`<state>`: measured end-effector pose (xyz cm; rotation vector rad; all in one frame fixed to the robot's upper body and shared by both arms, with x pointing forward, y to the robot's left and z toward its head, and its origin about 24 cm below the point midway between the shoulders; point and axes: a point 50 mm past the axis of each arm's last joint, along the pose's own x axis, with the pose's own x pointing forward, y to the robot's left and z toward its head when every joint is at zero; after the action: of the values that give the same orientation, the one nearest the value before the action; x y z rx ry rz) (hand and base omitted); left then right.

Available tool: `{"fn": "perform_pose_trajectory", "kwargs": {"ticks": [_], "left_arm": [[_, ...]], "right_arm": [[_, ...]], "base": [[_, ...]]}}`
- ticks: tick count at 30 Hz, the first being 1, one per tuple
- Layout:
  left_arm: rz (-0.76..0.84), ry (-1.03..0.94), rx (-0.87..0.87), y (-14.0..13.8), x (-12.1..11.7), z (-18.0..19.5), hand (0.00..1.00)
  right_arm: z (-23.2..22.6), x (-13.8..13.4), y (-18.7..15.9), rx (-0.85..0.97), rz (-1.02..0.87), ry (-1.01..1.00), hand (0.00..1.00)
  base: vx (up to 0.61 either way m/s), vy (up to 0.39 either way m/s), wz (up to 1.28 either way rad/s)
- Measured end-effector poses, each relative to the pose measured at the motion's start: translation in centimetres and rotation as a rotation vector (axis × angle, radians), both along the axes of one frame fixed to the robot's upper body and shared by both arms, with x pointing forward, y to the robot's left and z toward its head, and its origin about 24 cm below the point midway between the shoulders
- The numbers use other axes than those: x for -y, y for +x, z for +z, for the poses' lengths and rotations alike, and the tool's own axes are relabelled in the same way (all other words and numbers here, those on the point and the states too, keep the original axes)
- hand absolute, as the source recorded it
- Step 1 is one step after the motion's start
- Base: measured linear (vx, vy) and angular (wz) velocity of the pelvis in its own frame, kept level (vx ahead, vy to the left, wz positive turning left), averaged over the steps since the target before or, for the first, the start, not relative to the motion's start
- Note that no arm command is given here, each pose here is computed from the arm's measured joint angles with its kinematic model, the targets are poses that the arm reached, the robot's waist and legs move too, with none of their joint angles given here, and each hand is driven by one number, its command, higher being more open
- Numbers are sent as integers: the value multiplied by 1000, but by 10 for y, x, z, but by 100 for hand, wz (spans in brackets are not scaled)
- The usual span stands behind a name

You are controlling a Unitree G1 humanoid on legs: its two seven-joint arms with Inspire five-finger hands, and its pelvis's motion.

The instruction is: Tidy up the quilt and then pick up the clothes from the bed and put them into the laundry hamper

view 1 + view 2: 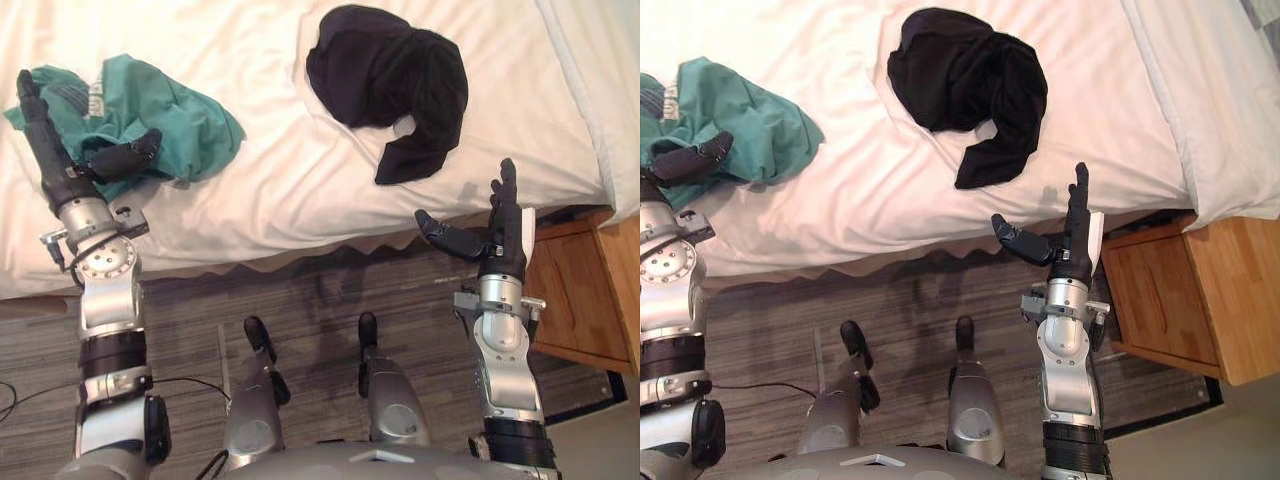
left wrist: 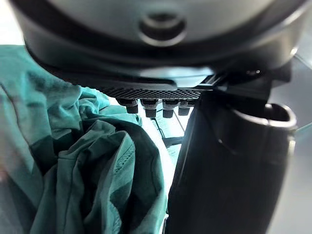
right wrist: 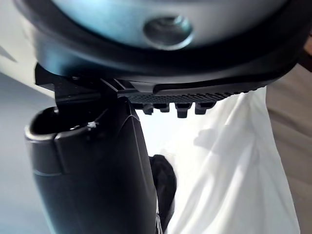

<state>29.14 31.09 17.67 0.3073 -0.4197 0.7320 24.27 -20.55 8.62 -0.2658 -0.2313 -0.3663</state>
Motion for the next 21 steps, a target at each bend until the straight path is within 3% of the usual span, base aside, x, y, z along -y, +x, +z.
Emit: {"fn": "perform_pose_trajectory", "kwargs": {"ticks": [4,8,12,17,21], "left_arm": [[33,4,-63,4,-10,-8,0],[126,85,-200,12,-35,-20,0],[166,71,-217,9,-51,-19,0],[151,-18,-237,7,-43,-43,0],[85,-91,-229,-19,-19,-82,0]], "right_arm": [[-1,3,-2,-4,-12,-1,100],[3,1,-3,16,-5,-3,100],[8,-8,-4,40,31,-5,100],[20,-12,-12,94,50,-16,100],[46,-14,-19,211,46,-32,100]], "base": [[6,-23,-3],[7,-7,-10],[5,-13,-10],[24,-22,0],[21,-12,9]]}}
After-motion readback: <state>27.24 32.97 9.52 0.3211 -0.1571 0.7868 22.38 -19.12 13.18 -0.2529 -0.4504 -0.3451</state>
